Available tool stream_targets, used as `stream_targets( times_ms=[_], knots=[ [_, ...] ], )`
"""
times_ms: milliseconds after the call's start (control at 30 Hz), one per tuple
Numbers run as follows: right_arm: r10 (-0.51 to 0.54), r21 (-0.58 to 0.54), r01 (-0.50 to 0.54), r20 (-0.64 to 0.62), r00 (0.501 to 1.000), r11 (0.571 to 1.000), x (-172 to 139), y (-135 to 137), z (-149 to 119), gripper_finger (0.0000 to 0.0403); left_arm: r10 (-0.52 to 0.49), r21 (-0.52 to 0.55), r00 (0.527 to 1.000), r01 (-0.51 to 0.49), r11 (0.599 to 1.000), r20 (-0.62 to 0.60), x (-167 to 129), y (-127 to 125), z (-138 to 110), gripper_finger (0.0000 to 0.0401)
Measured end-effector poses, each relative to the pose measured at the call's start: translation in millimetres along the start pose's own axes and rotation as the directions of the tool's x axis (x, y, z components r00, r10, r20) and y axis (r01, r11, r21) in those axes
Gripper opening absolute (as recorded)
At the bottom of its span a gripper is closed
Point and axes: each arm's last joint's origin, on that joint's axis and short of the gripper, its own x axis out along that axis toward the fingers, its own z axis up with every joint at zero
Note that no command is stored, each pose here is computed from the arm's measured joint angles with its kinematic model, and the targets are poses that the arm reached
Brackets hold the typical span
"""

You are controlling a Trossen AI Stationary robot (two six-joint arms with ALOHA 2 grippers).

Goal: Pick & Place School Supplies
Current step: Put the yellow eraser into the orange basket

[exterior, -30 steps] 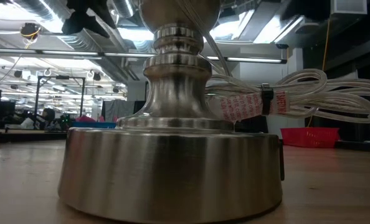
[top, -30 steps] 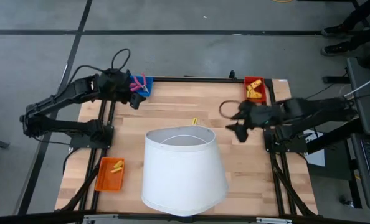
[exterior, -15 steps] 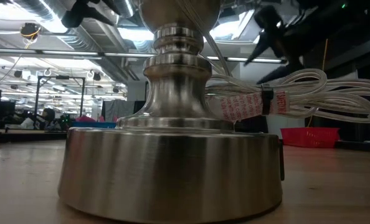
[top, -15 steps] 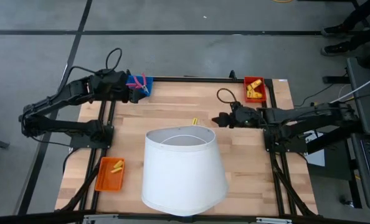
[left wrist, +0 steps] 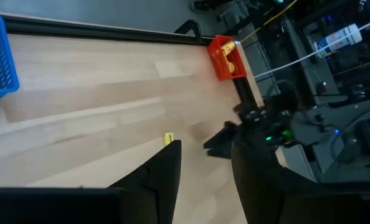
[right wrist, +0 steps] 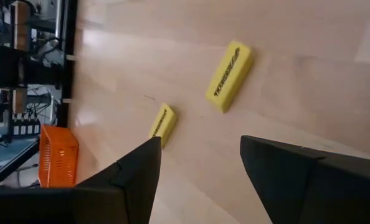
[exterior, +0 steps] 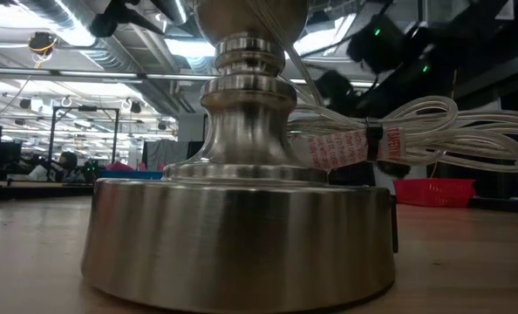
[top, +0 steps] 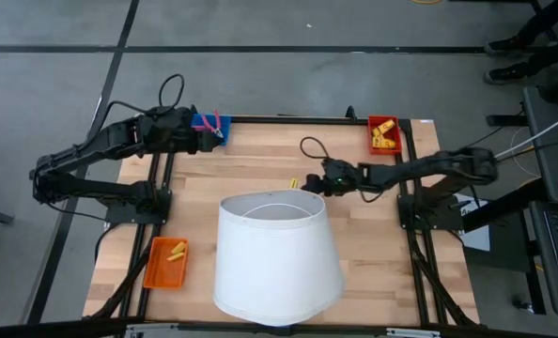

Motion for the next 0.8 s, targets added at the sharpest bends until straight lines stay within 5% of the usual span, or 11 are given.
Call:
stream_targets(
  times_ms=[367,800],
  knots=[
    [0.048,-0.004,-0.048,-0.042,0.998,0.999,52,4,10,0.0224,0.000,-0.023,1.000,0.000,1.000,0.001,0,0,0,0.0137],
    [-0.041,-0.021,0.040,-0.045,0.998,0.999,62,0,30,0.0224,-0.010,-0.015,1.000,0.010,1.000,-0.018,0,0,-1,0.0137]
  ],
)
